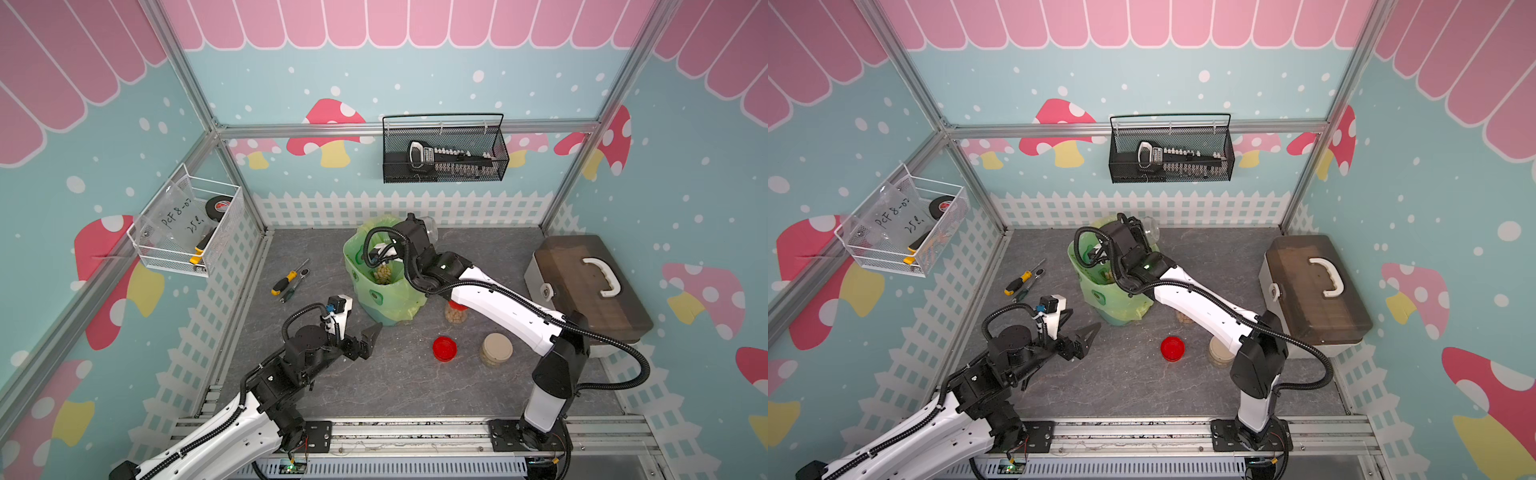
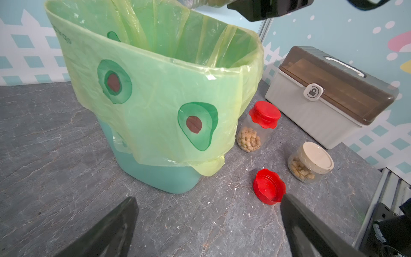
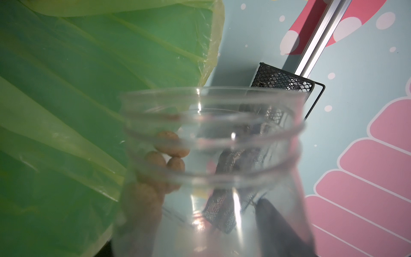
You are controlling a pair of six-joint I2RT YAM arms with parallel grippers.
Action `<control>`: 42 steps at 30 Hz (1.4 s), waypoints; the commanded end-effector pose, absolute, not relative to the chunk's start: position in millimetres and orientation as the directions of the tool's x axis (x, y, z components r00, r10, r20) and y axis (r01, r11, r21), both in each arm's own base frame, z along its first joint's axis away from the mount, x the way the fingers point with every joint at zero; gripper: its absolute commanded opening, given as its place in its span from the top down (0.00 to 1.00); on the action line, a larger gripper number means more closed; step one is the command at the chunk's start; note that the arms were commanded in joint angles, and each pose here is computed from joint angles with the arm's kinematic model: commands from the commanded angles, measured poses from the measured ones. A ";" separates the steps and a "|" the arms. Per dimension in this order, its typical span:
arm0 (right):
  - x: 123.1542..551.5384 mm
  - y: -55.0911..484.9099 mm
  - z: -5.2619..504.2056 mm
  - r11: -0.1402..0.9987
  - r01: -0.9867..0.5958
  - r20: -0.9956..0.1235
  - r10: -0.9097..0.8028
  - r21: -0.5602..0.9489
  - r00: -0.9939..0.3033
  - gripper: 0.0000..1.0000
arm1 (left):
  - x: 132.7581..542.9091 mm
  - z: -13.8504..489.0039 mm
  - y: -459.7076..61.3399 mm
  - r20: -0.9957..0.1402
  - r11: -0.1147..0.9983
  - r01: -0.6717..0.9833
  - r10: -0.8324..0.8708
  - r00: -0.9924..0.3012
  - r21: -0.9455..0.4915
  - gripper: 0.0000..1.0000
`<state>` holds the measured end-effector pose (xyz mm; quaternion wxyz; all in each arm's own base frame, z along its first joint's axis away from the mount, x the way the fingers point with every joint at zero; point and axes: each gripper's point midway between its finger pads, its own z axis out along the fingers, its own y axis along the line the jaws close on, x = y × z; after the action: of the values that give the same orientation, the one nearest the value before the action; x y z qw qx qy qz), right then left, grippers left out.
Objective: Empty moldy peanuts from jars
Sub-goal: Pour the moldy peanuts from the jar into the trash bin.
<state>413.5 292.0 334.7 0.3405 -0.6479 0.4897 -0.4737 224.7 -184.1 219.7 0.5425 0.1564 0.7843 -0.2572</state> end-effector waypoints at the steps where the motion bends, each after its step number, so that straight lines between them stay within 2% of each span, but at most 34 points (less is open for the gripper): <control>1: 411.7 305.7 322.0 -0.313 -0.328 0.299 -0.950 -0.891 0.093 0.54 | 224.4 226.0 -184.1 -0.935 0.813 0.532 -0.042 -0.353 -0.237 0.01; 4: 412.3 309.4 312.3 -0.319 -0.342 0.304 -0.948 -0.884 0.098 0.54 | 223.6 225.9 -182.9 -0.935 0.813 0.531 -0.046 -0.351 -0.240 0.02; 11: 403.8 289.3 360.1 -0.257 -0.286 0.245 -0.967 -0.923 0.075 0.54 | 224.4 226.1 -181.3 -0.934 0.814 0.527 -0.054 -0.352 -0.246 0.01; 14: 402.6 288.7 361.0 -0.248 -0.287 0.234 -0.969 -0.925 0.081 0.54 | 222.7 227.5 -177.5 -0.937 0.815 0.522 -0.070 -0.342 -0.251 0.01; 20: 411.2 305.3 317.2 -0.327 -0.343 0.316 -0.944 -0.880 0.091 0.54 | 221.2 230.0 -167.4 -0.939 0.822 0.500 -0.111 -0.326 -0.271 0.01; 28: 422.5 308.8 341.1 -0.360 -0.258 0.355 -0.932 -0.896 0.068 0.53 | 222.3 230.4 -161.5 -0.935 0.823 0.488 -0.139 -0.325 -0.292 0.01; 33: 424.0 314.5 333.3 -0.436 -0.250 0.422 -0.900 -0.864 0.111 0.52 | 222.2 230.2 -161.5 -0.935 0.822 0.489 -0.138 -0.326 -0.292 0.01; 40: 418.8 304.1 335.1 -0.443 -0.252 0.429 -0.896 -0.860 0.112 0.51 | 221.9 230.6 -162.4 -0.935 0.819 0.493 -0.138 -0.326 -0.293 0.01; 42: 417.1 307.6 326.4 -0.488 -0.253 0.466 -0.873 -0.835 0.147 0.51 | 222.1 230.3 -162.4 -0.935 0.819 0.493 -0.137 -0.327 -0.292 0.01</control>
<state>421.0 311.1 316.3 0.3030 -0.6868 0.4272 -0.5040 222.7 -162.4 233.1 0.5737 0.1225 0.7639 -0.2691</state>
